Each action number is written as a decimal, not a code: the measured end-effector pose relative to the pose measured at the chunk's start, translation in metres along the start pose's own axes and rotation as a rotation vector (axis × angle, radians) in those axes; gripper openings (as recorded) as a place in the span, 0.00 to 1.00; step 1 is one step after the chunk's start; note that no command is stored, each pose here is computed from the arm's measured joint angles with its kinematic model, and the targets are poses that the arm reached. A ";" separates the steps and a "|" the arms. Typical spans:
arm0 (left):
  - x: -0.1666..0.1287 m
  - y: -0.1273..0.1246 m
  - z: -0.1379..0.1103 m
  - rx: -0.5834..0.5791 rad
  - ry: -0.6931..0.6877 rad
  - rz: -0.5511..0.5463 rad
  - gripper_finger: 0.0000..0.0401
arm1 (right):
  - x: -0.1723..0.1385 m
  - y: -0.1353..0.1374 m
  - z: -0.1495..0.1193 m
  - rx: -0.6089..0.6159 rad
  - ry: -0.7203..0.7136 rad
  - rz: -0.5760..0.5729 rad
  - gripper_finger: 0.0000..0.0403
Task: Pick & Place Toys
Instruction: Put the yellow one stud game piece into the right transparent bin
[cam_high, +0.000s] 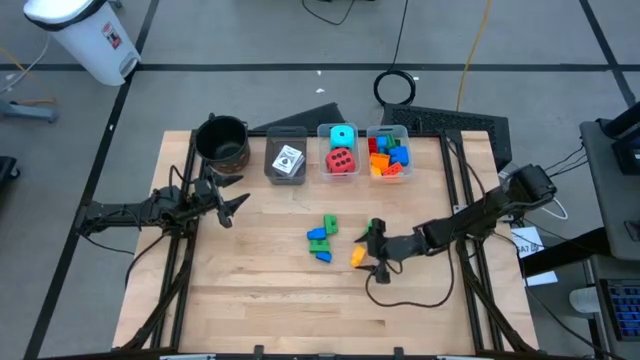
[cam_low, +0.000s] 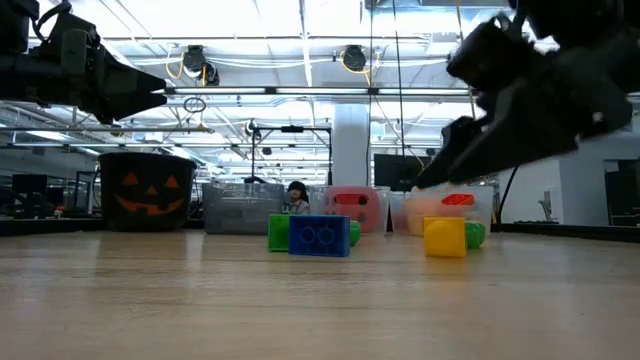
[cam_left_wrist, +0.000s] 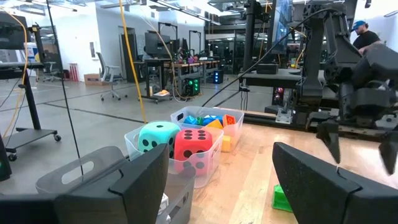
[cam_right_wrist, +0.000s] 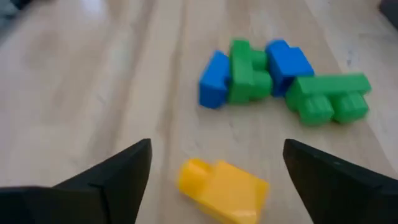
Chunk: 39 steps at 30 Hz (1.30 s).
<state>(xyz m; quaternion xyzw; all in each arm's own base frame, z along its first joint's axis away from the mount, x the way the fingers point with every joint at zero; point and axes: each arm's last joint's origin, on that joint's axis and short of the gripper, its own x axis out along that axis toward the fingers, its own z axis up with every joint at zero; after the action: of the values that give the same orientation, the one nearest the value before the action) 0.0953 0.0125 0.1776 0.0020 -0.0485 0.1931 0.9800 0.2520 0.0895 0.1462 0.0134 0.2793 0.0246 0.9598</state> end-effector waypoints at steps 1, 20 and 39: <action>0.000 0.000 0.000 0.000 0.000 0.000 0.73 | 0.002 0.000 -0.003 -0.016 0.015 -0.016 0.84; 0.000 0.000 0.000 0.000 0.000 0.000 0.73 | 0.036 -0.015 -0.030 -0.047 0.125 0.048 0.82; 0.000 0.000 0.000 0.000 0.001 0.000 0.73 | 0.029 -0.014 -0.021 -0.095 0.093 0.080 0.60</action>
<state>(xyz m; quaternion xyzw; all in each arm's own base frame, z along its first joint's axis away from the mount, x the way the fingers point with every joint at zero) 0.0954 0.0125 0.1775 0.0020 -0.0482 0.1930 0.9800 0.2653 0.0773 0.1127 -0.0221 0.3212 0.0769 0.9436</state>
